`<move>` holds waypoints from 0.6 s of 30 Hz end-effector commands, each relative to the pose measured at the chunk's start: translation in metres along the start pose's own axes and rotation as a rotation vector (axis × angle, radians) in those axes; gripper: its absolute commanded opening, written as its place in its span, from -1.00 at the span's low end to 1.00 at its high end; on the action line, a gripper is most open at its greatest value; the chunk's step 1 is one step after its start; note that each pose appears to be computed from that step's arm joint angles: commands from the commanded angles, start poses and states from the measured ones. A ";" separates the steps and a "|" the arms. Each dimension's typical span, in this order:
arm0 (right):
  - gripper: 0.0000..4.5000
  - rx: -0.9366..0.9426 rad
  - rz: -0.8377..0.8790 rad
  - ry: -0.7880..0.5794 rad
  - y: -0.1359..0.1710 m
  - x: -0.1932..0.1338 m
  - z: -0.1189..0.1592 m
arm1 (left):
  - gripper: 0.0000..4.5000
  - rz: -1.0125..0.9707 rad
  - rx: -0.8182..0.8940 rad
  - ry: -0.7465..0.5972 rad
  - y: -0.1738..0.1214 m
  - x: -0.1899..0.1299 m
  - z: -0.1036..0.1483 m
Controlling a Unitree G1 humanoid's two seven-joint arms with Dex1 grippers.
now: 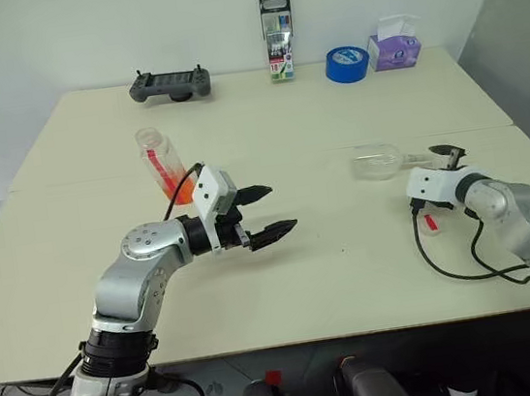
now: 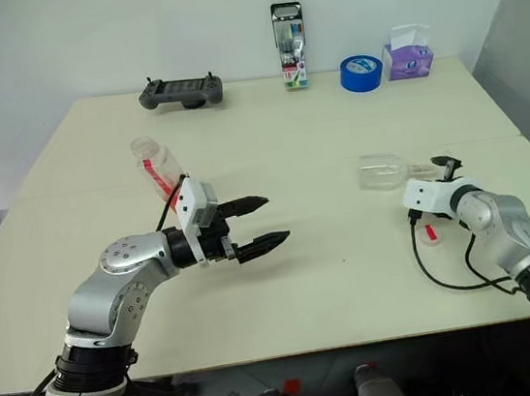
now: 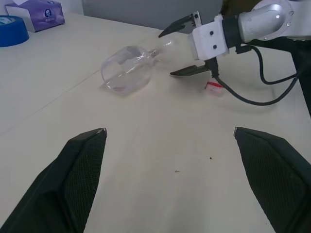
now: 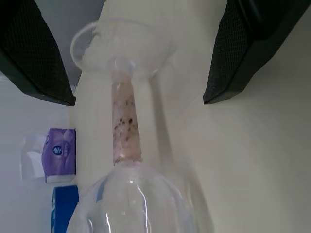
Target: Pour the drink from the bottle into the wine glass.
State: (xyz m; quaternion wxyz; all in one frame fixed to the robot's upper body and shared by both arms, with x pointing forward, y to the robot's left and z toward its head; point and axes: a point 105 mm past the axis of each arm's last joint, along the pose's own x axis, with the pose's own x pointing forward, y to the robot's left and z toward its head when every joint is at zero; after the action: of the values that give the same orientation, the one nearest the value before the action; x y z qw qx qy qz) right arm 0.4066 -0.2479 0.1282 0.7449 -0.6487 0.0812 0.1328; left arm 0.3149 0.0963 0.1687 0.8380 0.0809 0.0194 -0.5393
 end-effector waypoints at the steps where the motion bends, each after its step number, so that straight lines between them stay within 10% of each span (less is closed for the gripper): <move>1: 1.00 -0.045 -0.036 0.009 -0.013 0.010 -0.003 | 0.99 -0.009 0.038 -0.026 -0.003 -0.003 0.010; 9: 1.00 -0.100 -0.002 0.042 -0.011 0.031 -0.007 | 0.99 0.002 0.040 -0.030 -0.003 -0.002 0.009; 18: -0.17 -0.126 0.028 0.058 -0.008 0.034 -0.012 | 1.00 0.013 0.036 -0.031 -0.004 -0.004 0.006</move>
State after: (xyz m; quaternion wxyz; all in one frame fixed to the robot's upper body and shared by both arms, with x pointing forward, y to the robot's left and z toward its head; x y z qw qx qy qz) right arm 0.4390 -0.2546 0.1160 0.7046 -0.6882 0.1064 0.1364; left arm 0.3124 0.0993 0.1610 0.8419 0.0774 0.0279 -0.5333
